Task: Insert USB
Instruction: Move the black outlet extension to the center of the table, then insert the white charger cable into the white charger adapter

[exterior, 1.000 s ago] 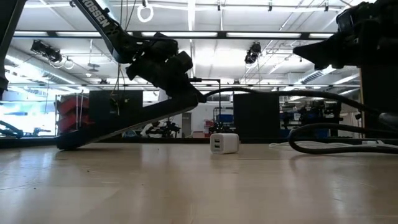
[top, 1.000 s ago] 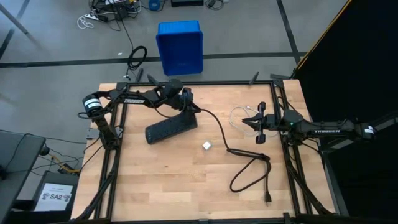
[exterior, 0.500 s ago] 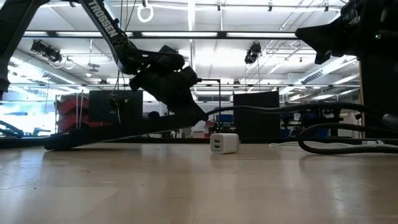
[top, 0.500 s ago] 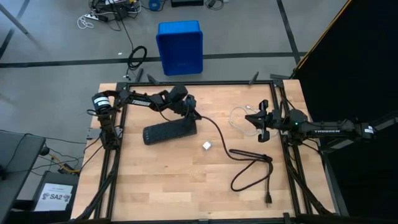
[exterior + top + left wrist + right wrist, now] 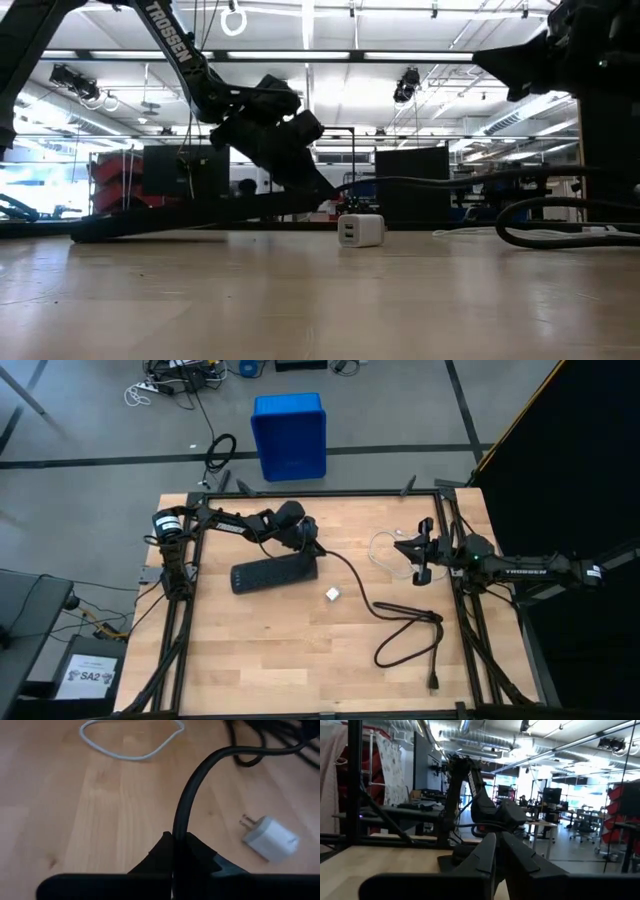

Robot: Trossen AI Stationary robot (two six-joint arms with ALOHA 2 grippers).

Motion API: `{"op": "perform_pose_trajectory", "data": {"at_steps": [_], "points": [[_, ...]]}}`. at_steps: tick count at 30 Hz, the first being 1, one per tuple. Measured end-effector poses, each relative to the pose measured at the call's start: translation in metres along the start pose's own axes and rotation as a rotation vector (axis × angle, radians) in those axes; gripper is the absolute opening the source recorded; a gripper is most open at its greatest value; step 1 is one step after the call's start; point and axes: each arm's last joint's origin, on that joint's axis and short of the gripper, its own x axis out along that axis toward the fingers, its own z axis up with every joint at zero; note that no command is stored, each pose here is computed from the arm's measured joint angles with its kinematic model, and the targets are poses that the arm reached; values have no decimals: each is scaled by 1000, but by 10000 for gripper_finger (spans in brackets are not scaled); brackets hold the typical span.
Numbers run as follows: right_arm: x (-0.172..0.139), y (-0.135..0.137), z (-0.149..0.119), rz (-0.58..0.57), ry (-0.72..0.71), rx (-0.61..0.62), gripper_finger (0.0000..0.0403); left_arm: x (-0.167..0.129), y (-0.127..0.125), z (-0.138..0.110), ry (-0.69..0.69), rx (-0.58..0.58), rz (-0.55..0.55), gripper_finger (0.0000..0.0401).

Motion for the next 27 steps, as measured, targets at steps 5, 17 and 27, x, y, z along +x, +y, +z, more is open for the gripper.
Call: {"op": "perform_pose_trajectory", "data": {"at_steps": [5,17,27], "points": [[0,0,-1,2,13,10,12,2,3,-5,29,9,34,15],[0,-1,-5,-48,60,12,42,12,22,-22,12,-69,77,56],[3,-2,-13,-98,123,28,53,6,19,-3,-74,-24,67,170]]}}
